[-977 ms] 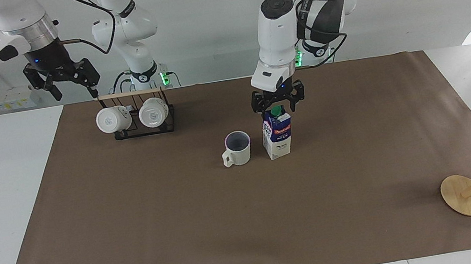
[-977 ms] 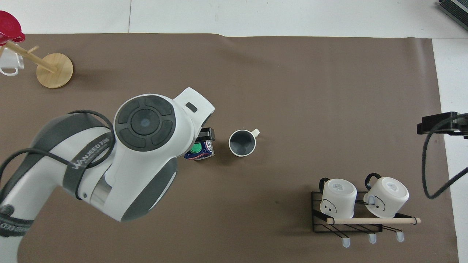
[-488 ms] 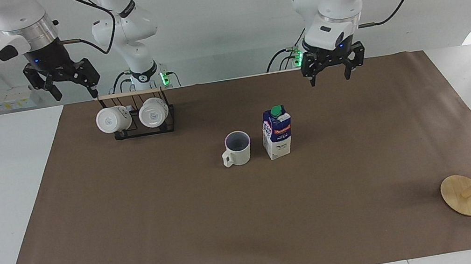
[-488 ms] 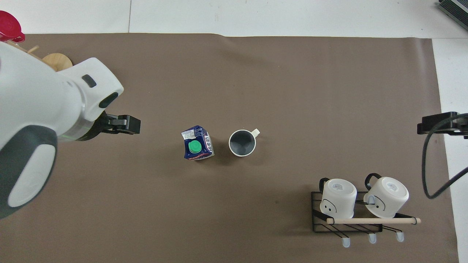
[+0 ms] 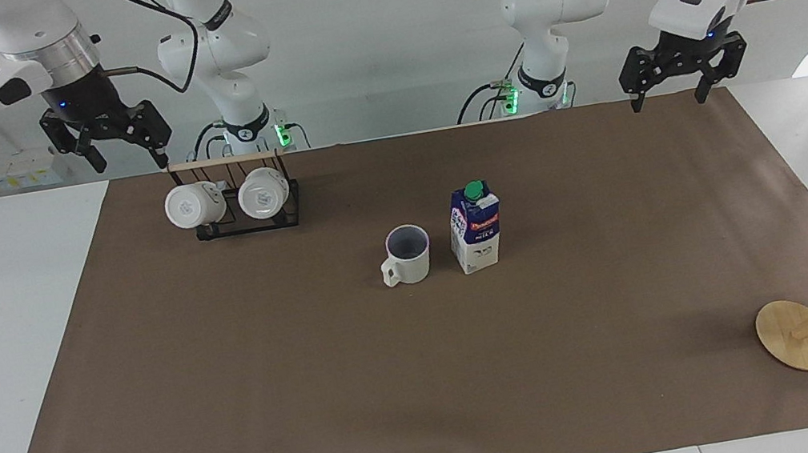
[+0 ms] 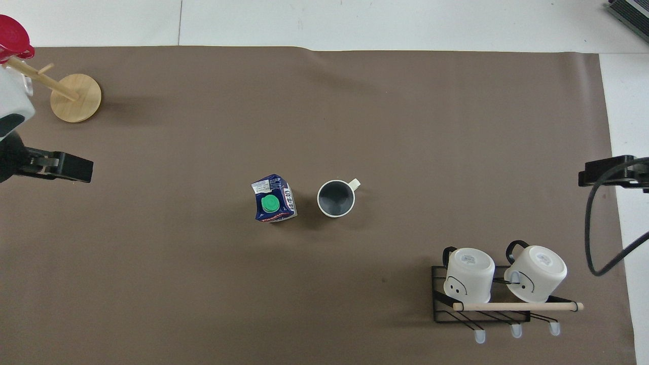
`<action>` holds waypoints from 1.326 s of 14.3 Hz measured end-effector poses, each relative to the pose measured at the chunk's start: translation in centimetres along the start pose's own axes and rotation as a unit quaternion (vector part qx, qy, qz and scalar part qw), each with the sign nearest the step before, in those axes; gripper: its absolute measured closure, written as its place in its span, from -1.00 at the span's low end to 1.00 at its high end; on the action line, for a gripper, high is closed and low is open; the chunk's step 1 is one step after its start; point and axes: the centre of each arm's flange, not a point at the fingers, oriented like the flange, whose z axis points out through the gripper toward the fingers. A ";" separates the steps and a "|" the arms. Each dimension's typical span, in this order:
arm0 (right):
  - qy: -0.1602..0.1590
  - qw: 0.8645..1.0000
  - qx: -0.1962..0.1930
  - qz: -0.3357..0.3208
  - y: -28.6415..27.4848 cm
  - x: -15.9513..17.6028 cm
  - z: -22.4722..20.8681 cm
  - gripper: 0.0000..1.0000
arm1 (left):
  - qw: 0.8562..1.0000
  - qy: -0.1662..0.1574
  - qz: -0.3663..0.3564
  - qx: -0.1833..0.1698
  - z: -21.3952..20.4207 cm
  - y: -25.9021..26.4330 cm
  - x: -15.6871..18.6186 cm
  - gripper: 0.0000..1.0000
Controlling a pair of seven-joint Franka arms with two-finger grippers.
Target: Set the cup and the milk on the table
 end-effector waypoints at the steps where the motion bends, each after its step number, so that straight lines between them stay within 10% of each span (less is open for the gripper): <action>1: 0.000 1.000 0.000 0.000 0.0 0.0 0.0 -1.00 | 1.000 -0.001 0.000 0.000 0.0 -0.6 0.0 -1.00; 19: -0.003 1.000 0.000 0.001 0.2 -0.1 0.1 -1.00 | 0.999 -0.015 -0.007 -0.041 -0.8 -0.5 -1.2 -1.00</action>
